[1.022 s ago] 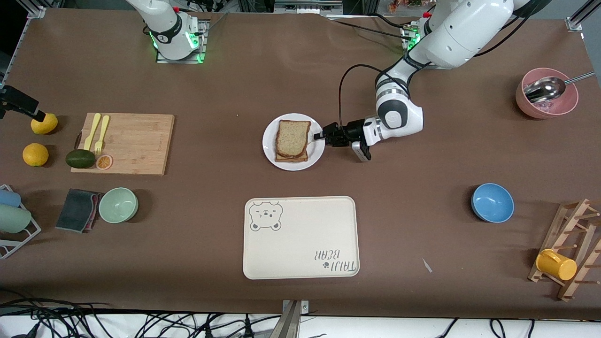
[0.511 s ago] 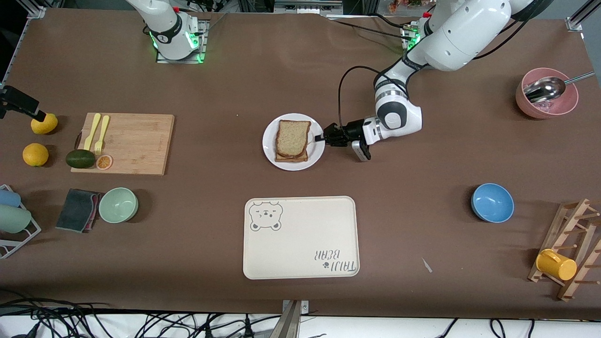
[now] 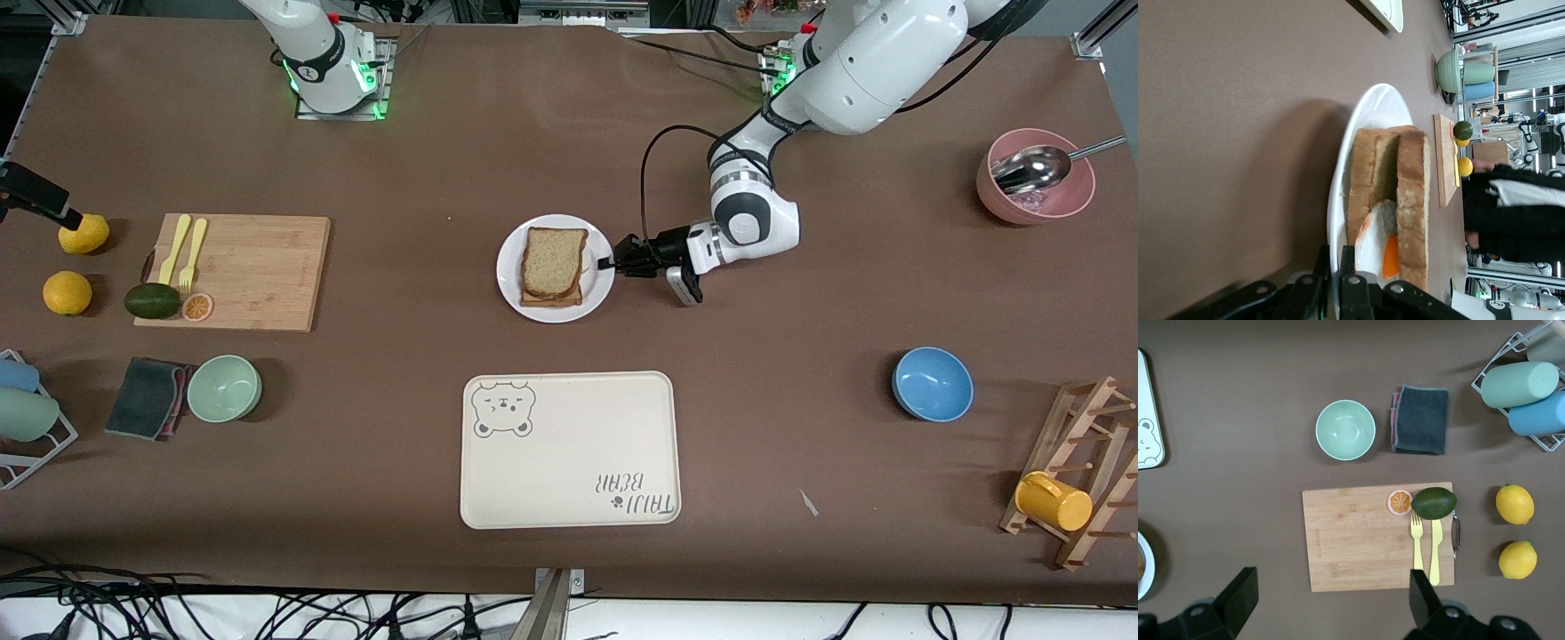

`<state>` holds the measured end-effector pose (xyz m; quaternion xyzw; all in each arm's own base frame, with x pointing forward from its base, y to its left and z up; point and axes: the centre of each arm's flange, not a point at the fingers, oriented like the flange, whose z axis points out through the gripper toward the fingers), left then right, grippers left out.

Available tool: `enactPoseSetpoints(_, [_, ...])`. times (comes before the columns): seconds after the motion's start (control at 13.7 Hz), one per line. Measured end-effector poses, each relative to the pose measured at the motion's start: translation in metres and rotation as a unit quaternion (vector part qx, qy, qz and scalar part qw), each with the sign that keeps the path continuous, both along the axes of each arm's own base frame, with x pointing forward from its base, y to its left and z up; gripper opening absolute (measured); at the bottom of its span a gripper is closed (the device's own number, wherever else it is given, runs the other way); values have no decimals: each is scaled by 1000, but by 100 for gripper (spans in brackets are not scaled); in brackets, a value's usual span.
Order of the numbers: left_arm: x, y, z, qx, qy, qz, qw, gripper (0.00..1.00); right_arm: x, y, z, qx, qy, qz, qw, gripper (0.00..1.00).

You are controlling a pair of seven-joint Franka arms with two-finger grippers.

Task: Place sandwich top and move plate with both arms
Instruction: 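Grasp the plate rim with the left gripper, then slide the plate with the left gripper onto the bear tray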

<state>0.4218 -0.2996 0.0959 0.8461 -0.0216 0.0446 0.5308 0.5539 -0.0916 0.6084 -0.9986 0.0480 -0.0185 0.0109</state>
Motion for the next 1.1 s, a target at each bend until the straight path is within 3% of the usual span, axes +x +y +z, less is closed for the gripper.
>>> enactPoseSetpoints(0.22, [0, 1, -1, 3, 0, 1, 1000, 4, 0, 0, 0, 0, 0, 0, 1000, 100])
enactPoseSetpoints(1.1, [9, 6, 1, 2, 4, 13, 1000, 4, 0, 0, 0, 0, 0, 0, 1000, 100])
